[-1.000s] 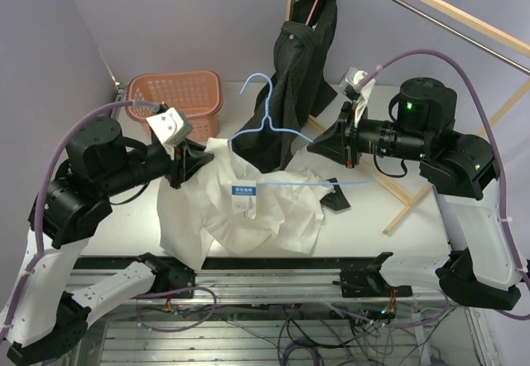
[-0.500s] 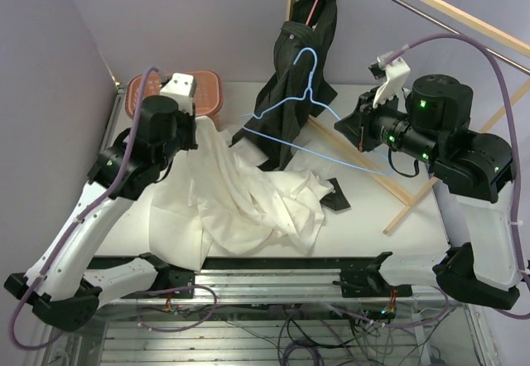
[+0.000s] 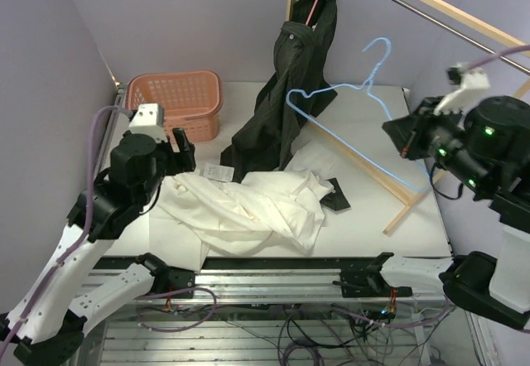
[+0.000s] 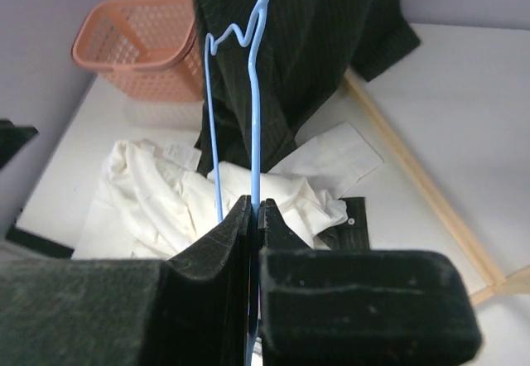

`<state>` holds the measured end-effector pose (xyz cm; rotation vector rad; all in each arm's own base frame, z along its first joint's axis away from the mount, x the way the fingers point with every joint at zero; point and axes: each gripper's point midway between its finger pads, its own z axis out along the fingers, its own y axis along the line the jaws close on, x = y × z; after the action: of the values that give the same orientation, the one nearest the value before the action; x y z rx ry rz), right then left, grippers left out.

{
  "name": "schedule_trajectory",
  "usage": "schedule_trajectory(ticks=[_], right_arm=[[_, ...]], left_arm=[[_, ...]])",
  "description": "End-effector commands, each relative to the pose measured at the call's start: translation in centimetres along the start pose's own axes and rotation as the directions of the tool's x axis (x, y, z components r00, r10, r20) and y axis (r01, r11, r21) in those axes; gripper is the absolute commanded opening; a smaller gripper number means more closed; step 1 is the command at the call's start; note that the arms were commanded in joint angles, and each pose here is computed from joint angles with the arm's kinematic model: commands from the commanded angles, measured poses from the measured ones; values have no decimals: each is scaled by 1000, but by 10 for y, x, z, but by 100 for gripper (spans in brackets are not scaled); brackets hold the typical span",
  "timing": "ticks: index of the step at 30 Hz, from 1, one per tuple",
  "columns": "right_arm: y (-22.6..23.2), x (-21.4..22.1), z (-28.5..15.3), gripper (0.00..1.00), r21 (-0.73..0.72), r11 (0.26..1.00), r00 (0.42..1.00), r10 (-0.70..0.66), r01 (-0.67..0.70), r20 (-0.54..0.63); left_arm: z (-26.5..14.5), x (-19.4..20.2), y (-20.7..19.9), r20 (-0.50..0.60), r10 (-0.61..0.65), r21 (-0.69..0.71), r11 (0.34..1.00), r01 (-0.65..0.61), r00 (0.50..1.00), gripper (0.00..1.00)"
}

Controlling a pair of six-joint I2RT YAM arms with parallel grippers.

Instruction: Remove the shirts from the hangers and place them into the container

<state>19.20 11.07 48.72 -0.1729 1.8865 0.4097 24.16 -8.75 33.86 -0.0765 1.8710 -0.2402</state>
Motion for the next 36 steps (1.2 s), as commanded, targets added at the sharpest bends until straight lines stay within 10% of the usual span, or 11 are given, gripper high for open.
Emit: schedule_trajectory(ticks=[1, 14, 36], right_arm=[[-34, -15, -24, 0, 155, 979, 986, 117, -134, 119], [-83, -43, -16, 0, 461, 874, 964, 29, -153, 265], [-96, -76, -32, 0, 526, 838, 927, -73, -143, 369]], left_arm=[[15, 21, 0, -67, -17, -34, 999, 14, 998, 85], [0, 34, 25, 83, 23, -29, 999, -20, 996, 81], [10, 49, 20, 65, 43, 1, 999, -43, 997, 79]])
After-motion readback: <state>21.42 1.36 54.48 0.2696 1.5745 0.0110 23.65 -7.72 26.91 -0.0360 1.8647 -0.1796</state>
